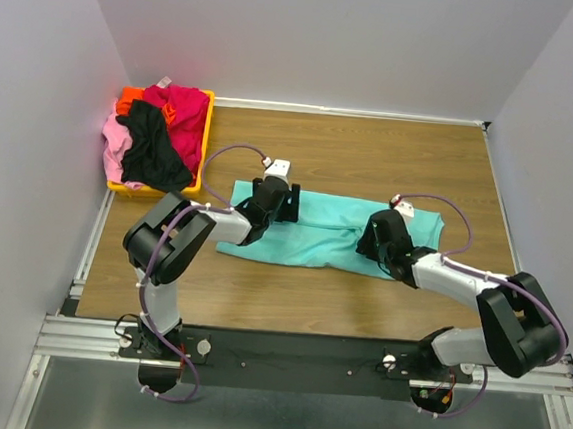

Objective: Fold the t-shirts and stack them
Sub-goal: Fold the tshirt

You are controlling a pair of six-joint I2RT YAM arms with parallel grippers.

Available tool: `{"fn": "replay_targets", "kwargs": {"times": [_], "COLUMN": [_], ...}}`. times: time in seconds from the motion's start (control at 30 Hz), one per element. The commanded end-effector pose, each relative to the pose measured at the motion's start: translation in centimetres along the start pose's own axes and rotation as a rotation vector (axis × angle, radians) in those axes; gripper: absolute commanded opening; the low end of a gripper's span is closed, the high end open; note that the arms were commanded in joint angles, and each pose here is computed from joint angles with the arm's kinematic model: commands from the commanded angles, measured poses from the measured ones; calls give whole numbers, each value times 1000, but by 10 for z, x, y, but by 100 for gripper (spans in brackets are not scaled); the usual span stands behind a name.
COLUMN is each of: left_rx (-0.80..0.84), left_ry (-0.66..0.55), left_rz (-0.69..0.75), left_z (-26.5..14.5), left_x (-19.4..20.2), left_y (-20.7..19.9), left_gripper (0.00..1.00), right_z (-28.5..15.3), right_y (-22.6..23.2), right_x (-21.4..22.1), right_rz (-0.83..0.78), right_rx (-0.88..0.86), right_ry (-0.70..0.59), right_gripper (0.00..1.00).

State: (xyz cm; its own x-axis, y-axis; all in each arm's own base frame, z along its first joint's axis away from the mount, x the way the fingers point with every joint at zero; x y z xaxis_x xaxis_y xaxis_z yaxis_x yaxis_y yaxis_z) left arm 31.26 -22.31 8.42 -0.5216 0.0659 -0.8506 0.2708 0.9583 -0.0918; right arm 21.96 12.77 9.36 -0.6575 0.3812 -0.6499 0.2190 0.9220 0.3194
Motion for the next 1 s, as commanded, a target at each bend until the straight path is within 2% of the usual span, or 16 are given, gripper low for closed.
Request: {"fn": "replay_targets", "kwargs": {"times": [0.0,0.27,0.63,0.77,0.97], "left_rx": [-66,-91,-85,-75,-29], "left_ry": [48,42,75,54,-18], "left_rz": [-7,-24,-47,-50,-67], "left_z": [-8,-23,-34,-41,-50], "left_x": [20,24,43,40,16], "left_y": [12,19,24,24,18], "left_gripper": [82,82,82,82,82], "right_z": [10,37,86,84,53], "right_y": [5,10,25,39,40], "right_x": [3,-16,-63,-74,-82], "right_rz": [8,-7,-63,-76,-68], "right_rx": [26,77,65,-12,-84], "right_ry": [34,29,29,29,5], "right_gripper": [58,61,76,79,83]}}
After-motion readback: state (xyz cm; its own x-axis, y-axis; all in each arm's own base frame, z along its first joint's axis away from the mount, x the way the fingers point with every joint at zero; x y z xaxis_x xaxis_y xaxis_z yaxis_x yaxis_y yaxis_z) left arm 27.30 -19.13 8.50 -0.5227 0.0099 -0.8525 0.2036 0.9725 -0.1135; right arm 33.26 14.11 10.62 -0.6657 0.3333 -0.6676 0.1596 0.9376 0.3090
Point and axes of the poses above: each gripper's point midway between its finger pads, its own z axis out along the fingers, its own y axis along the line the jaws close on, x = y × z, the point moved 10 cm from there along -z, back along the fingers, and after that the axes turned 7 degrees about z, right-handed, at the moved point
